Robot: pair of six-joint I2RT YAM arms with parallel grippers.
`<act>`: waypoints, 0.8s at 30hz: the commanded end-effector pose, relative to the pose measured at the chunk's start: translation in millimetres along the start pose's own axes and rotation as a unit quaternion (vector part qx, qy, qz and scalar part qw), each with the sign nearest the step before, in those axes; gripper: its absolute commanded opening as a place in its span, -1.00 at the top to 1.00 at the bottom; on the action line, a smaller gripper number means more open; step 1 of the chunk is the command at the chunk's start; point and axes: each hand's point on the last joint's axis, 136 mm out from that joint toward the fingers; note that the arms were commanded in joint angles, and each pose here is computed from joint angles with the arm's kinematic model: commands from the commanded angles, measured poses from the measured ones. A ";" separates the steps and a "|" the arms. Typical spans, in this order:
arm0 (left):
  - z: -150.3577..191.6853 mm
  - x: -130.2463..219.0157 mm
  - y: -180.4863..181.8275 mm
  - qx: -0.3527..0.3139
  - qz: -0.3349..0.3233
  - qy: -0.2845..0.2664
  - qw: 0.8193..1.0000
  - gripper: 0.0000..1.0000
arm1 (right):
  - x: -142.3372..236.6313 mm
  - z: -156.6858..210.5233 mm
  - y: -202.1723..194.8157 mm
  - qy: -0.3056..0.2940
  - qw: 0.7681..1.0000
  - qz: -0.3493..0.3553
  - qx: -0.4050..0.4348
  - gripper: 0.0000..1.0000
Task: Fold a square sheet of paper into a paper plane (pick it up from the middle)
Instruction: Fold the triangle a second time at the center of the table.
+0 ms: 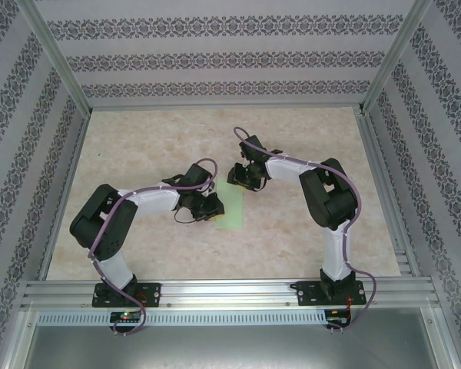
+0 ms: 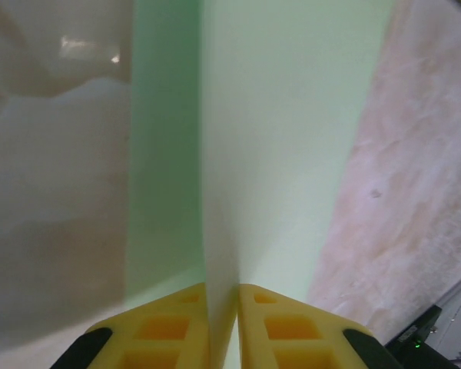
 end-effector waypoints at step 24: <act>-21.3 10.0 -82.3 -0.031 0.153 -0.021 0.987 0.18 | -29.0 36.4 -46.7 0.063 0.996 0.055 -0.029 0.24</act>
Point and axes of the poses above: each hand's point on the last joint's axis, 136 mm out from that joint toward the fingers, its own x axis back along the fingers, its own y axis along the line the jaws close on, z = x × y
